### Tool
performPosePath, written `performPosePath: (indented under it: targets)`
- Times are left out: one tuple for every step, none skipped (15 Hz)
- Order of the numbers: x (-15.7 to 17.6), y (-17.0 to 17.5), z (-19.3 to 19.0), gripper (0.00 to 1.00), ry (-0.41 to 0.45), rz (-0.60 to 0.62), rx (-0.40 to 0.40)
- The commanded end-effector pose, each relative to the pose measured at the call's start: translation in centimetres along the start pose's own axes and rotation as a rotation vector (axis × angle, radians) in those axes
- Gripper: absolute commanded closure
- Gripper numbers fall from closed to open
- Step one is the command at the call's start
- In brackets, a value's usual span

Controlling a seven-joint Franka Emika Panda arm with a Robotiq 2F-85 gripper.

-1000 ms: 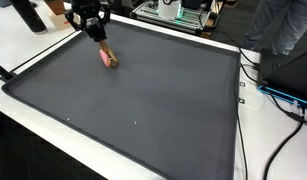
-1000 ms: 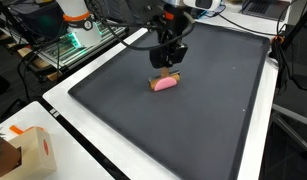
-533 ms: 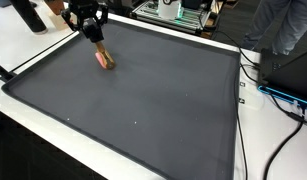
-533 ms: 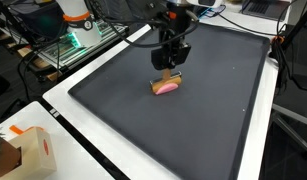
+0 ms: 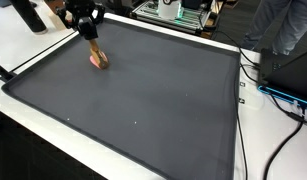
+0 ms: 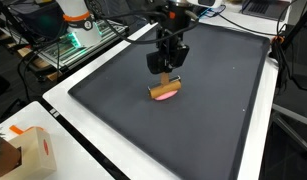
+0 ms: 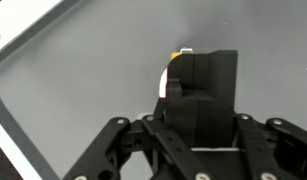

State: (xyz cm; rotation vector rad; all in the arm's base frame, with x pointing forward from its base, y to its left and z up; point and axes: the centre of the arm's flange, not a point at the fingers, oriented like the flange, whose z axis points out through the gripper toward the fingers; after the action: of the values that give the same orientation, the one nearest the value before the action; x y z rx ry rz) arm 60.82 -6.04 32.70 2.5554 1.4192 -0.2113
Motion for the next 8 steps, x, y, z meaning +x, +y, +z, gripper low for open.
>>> performPosePath:
  targets:
    - [-1.46, 0.28, 2.85, 0.76, -0.081, 0.011, -0.022]
    - [-1.54, 0.30, 2.91, 0.76, -0.090, 0.011, -0.025]
    - [-1.54, 0.22, 2.92, 0.76, -0.094, 0.003, -0.020]
    - [-1.50, 0.15, 2.93, 0.76, -0.100, -0.001, -0.022]
    - [-1.41, 0.05, 2.91, 0.76, -0.109, -0.012, -0.022]
    - [-1.34, 0.00, 2.86, 0.76, -0.115, -0.021, -0.024]
    - [-1.21, -0.02, 2.72, 0.76, -0.125, -0.031, -0.030]
    - [-1.13, -0.03, 2.64, 0.76, -0.135, -0.040, -0.036]
